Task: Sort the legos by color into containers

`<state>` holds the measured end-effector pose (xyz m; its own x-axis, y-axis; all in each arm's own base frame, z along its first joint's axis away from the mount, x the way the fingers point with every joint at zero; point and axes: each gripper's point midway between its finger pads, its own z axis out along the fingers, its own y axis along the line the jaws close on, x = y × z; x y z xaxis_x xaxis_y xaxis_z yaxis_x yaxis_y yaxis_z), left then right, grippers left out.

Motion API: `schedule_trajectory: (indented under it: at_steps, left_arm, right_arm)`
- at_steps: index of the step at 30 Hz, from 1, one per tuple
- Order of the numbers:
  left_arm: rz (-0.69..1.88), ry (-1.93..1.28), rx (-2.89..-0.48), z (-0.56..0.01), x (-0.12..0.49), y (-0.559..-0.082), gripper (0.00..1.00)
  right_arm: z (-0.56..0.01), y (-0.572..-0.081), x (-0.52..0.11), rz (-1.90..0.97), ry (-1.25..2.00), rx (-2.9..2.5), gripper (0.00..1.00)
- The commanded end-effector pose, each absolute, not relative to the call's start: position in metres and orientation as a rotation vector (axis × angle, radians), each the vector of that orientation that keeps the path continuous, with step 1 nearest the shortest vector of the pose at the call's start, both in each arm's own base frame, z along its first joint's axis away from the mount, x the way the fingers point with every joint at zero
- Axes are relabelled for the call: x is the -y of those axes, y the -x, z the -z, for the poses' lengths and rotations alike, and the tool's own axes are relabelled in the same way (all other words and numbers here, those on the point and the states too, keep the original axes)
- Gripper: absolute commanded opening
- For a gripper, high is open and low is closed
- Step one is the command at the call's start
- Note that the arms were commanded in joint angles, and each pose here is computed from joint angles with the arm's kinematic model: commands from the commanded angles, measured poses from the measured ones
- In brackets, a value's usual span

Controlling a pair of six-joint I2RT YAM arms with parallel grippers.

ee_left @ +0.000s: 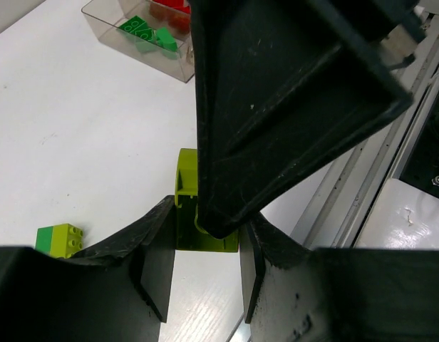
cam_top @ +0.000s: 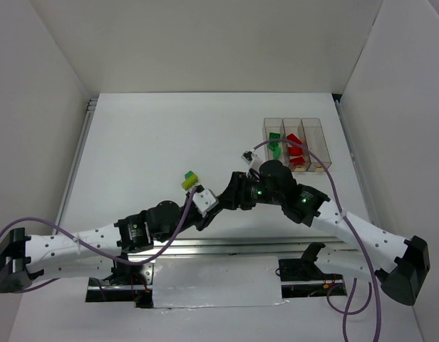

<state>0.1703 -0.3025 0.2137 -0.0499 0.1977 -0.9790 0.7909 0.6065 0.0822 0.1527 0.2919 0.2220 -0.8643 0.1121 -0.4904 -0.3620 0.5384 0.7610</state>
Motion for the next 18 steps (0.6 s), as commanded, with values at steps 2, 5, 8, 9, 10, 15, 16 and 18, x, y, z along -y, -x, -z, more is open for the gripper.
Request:
schedule_trajectory:
  at_steps: [2,5,8,9,10,15,16,18]
  left_arm:
    - [0.655,-0.776,-1.475,-0.255,0.306,-0.170,0.00]
    - [0.684,-0.792,-1.466,-0.256,0.308,-0.165,0.03]
    - [0.715,-0.810,-1.453,-0.258,0.311,-0.160,0.08]
    - [0.725,-0.817,-1.451,-0.258,0.312,-0.159,0.10]
    - [0.727,-0.815,-1.451,-0.257,0.312,-0.159,0.12]
    - [0.658,-0.721,-1.514,-0.251,0.302,-0.173,0.60]
    - [0.603,-0.665,-1.543,-0.250,0.295,-0.182,0.95]
    - [0.552,-0.595,-1.598,-0.246,0.287,-0.191,1.00]
  right_arm:
    - [-0.234,-0.154,-0.306,-1.373,0.281,-2.200,0.56]
    - [-0.235,-0.154,-0.311,-1.395,0.311,-2.175,0.54]
    - [-0.234,-0.159,-0.315,-1.387,0.332,-2.149,0.47]
    - [-0.234,-0.160,-0.316,-1.382,0.337,-2.141,0.41]
    - [-0.234,-0.163,-0.316,-1.374,0.335,-2.137,0.32]
    - [-0.232,-0.174,-0.311,-1.306,0.274,-2.136,0.00]
    - [-0.232,-0.175,-0.309,-1.295,0.268,-2.135,0.00]
    - [-0.229,-0.189,-0.300,-1.212,0.206,-2.135,0.00]
